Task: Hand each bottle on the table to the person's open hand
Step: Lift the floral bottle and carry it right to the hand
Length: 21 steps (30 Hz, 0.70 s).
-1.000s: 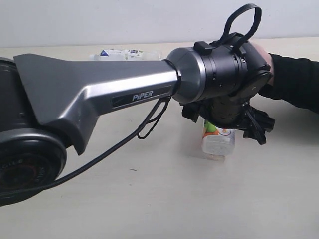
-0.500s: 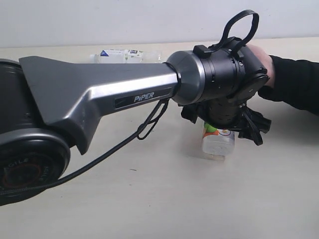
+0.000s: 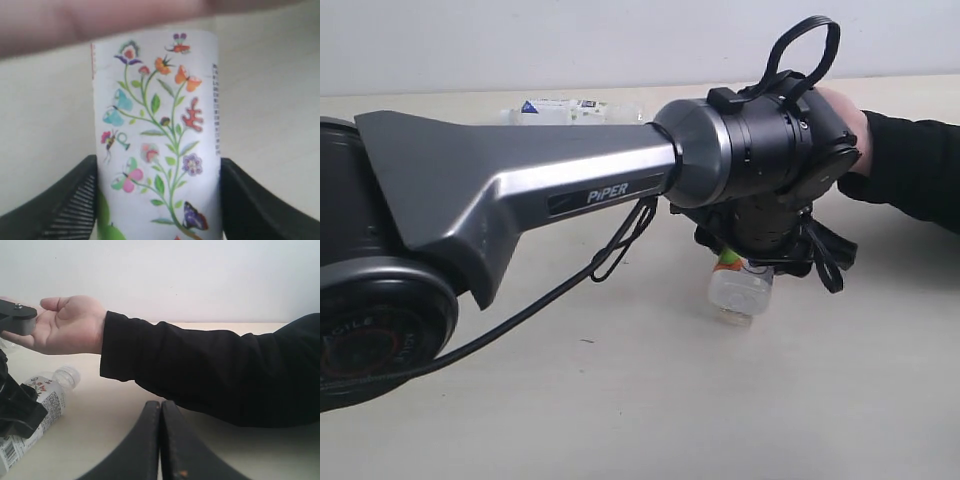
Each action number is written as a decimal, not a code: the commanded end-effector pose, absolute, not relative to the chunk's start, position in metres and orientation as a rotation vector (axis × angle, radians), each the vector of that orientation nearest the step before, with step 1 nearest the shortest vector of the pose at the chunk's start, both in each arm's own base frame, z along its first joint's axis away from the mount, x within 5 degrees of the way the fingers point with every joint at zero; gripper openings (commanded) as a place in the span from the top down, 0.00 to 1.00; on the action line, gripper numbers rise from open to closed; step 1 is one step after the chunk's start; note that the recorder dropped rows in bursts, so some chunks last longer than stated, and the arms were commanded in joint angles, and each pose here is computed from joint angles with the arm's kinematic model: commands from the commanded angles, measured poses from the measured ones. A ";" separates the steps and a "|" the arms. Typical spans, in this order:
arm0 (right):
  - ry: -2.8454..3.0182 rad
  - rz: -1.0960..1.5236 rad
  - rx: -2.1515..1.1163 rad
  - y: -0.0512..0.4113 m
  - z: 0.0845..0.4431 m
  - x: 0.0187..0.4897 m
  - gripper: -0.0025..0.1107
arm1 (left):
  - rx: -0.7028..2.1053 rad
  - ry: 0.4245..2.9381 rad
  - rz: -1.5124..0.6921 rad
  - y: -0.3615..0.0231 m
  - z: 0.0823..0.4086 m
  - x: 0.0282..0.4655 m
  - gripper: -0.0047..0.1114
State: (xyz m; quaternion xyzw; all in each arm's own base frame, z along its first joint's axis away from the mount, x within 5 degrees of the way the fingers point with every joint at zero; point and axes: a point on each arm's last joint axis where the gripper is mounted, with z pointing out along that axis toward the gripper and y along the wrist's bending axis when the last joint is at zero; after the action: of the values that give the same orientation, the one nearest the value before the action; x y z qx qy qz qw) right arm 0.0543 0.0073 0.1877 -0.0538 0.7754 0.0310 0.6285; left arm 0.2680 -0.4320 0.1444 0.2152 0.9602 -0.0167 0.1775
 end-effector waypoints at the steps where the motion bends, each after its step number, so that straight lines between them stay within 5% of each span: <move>1: 1.764 0.064 -0.123 0.007 0.187 0.054 0.98 | 0.629 2.735 0.017 -0.423 0.164 0.266 0.96; 13: 1.764 0.064 -0.123 0.007 0.187 0.054 0.98 | 1.078 2.604 -0.044 -0.445 0.227 0.179 0.96; 21: 1.764 0.064 -0.123 0.007 0.187 0.054 0.98 | 1.118 2.573 -0.167 -0.438 0.262 0.169 0.96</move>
State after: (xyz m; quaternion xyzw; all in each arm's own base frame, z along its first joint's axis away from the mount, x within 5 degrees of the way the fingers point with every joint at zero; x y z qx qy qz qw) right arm 0.0543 0.0073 0.1877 -0.0538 0.7754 0.0310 0.6285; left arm 0.1728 -0.4415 0.2452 0.3886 0.9071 -0.0432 0.1557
